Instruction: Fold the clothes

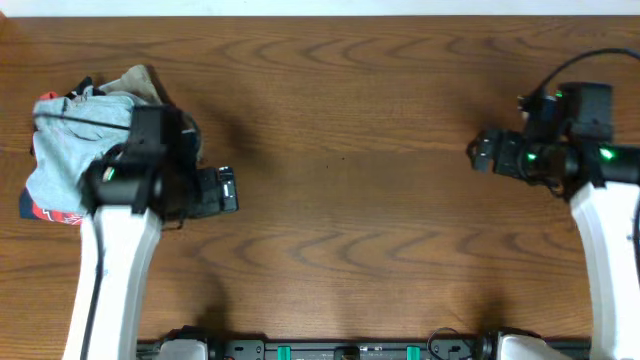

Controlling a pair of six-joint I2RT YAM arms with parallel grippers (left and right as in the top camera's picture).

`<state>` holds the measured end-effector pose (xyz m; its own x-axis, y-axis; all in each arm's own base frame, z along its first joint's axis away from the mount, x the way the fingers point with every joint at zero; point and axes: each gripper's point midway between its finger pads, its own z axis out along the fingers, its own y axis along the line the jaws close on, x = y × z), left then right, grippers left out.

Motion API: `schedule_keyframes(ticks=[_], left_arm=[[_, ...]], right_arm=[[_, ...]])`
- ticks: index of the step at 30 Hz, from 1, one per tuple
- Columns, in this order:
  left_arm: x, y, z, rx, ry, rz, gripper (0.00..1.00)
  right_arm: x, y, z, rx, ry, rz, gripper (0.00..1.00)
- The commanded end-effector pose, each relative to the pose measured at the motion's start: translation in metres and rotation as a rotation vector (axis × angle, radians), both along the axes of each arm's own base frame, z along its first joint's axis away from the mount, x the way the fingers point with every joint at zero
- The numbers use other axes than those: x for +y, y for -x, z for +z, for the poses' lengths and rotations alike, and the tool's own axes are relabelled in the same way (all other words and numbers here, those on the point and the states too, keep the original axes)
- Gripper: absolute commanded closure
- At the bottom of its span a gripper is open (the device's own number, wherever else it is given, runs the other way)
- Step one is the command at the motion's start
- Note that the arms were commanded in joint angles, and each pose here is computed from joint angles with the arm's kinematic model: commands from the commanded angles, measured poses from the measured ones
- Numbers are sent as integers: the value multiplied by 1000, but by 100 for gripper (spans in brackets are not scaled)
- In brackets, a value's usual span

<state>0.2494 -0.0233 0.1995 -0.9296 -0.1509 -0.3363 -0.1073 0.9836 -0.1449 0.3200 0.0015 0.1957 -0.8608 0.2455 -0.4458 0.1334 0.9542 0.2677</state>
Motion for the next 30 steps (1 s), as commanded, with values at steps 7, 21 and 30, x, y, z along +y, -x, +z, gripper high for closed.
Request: schedule_keyframes(ticks=[7,21,30], left_arm=[[22,68,67,-508,-122,8,2],[21,106,95,-747,-78,37,2],[21,106,95,-747,-78,37,2]], right_arm=[[-10,39,42,-272,90,-45,1],[-2,108,-44,-135,65,-71,1],[1,131,-62,-13,53,-68,1]])
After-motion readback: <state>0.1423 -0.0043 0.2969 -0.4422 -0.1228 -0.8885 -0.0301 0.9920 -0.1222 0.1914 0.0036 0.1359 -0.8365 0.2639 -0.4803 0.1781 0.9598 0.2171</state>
